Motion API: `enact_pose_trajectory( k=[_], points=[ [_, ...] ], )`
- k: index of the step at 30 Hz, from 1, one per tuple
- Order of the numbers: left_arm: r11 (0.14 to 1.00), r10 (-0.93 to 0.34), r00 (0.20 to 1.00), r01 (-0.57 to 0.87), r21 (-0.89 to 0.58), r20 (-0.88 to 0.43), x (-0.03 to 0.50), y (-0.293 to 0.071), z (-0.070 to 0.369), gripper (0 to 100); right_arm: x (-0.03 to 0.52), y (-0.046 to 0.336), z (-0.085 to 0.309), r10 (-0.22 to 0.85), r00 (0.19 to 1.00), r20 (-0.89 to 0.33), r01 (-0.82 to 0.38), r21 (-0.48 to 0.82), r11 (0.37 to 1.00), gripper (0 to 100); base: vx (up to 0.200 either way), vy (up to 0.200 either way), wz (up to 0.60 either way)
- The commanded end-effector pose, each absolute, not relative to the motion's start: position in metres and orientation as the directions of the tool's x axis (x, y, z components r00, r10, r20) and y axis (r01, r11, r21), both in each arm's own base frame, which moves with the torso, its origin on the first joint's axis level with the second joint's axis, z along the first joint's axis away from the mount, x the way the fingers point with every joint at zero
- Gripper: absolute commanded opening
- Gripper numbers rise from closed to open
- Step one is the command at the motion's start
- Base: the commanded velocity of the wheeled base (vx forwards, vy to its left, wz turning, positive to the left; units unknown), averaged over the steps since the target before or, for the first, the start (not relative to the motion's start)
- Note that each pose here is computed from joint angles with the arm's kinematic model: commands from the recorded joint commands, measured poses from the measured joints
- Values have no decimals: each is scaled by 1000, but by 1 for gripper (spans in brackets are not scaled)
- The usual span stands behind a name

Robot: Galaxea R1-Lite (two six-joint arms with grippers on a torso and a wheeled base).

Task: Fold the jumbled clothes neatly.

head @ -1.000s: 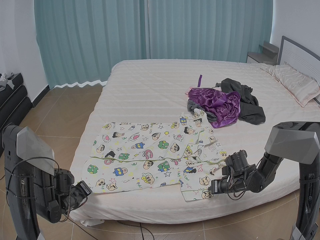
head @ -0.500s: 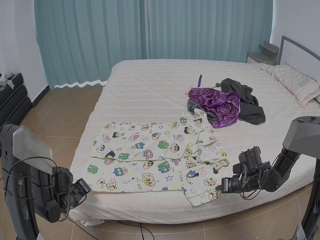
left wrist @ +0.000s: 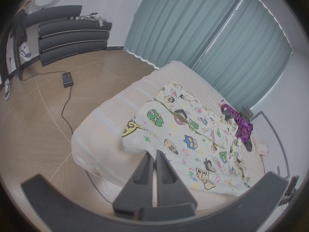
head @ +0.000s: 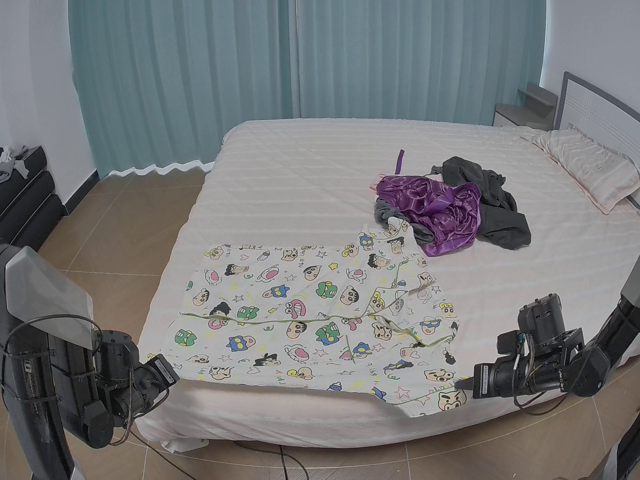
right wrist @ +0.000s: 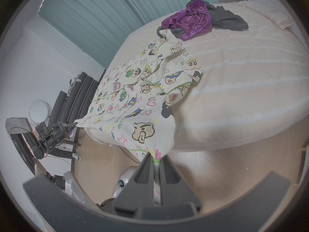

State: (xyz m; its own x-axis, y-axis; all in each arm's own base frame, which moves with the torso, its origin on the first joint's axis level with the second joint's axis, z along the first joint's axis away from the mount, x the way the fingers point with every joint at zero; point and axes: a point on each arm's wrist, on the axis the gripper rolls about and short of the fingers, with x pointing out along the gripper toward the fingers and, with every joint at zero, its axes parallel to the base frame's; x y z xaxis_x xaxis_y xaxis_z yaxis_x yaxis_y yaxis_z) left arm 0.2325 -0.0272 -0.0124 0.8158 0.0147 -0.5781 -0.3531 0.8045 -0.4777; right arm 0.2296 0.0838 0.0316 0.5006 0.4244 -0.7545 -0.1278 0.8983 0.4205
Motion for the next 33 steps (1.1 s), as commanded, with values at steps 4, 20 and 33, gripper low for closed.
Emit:
enact_pose_trajectory(
  k=[4, 20, 33],
  points=[
    [837, 28, 807, -342, -428, -590, 221, -28, -9, 0, 214, 80, 41, 432, 513, -742, -142, 423, 895, 0, 0, 0, 0],
    [858, 38, 798, -334, -390, -601, 216, -30, -9, 0, 193, 79, 41, 438, 485, -757, -160, 416, 895, 0, 0, 0, 0],
    [885, 36, 766, -323, -337, -641, 207, -31, -2, 0, 179, 79, 41, 439, 457, -774, -172, 407, 897, 0, 0, 0, 0]
  ],
)
